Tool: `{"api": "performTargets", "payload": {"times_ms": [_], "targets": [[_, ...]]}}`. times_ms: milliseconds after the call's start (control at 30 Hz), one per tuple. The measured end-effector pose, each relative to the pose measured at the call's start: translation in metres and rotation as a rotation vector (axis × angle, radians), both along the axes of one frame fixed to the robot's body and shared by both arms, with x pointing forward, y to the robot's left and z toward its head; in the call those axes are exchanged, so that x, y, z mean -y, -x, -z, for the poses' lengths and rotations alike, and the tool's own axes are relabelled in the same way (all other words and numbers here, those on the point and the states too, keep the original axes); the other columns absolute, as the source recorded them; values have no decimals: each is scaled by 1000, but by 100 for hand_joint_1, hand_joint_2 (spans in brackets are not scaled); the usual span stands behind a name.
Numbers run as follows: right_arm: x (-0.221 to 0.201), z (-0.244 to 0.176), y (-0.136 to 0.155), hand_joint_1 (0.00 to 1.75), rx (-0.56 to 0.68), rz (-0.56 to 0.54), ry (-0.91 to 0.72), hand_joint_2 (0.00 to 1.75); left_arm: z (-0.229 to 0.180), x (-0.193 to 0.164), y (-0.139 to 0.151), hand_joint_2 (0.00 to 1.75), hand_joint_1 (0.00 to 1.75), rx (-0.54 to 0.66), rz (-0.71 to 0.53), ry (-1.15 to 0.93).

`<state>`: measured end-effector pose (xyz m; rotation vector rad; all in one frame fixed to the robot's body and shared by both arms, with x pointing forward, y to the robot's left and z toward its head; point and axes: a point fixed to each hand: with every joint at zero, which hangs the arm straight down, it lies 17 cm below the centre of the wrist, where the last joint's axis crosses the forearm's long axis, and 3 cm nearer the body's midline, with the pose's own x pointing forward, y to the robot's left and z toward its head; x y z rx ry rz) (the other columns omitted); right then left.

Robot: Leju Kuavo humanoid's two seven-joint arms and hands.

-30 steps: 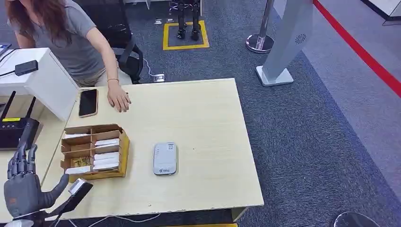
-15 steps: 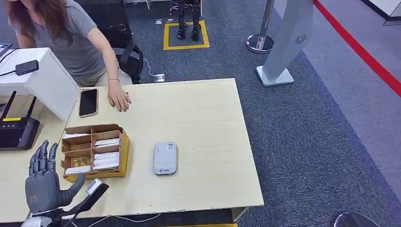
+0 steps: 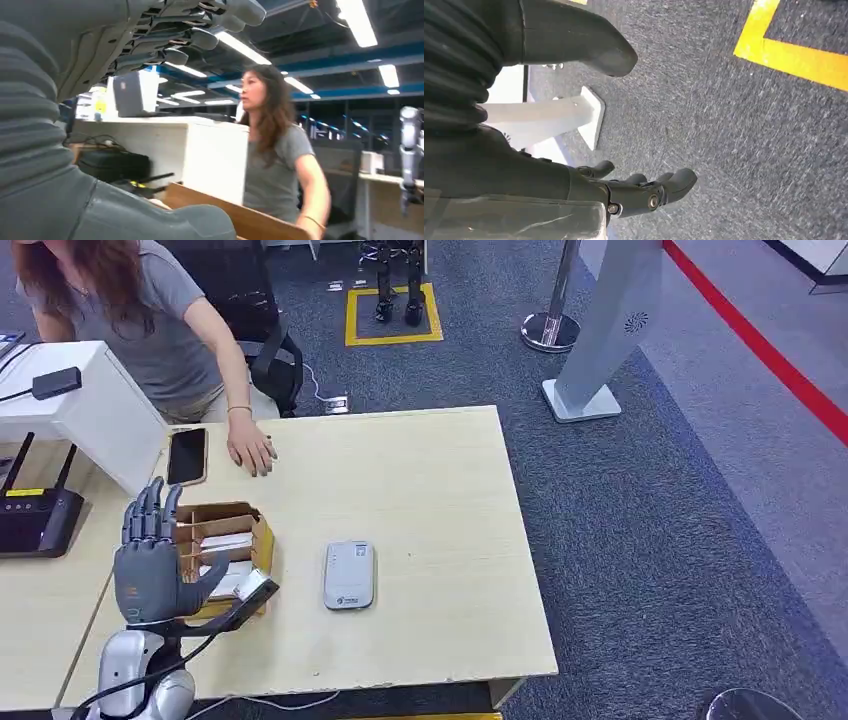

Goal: Pass the card to the sensor for recognition and then transmit it.

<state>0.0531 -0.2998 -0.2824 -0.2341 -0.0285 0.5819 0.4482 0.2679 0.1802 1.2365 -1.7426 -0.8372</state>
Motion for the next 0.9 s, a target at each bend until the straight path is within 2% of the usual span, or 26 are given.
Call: {"api": "performTargets", "payload": {"times_ms": [233,400,900], "targets": [[18,-1,-3,0,16,4,33,175,8,29,-9,175,0,-53,49,-15],[23,-1,-5,0,21,4,41,175,18,37,-8,175,0,-95,67,-43],[26,-1,-2,0,8,-2,47,175,13,18,19,175,0,-62,49,-149]]}}
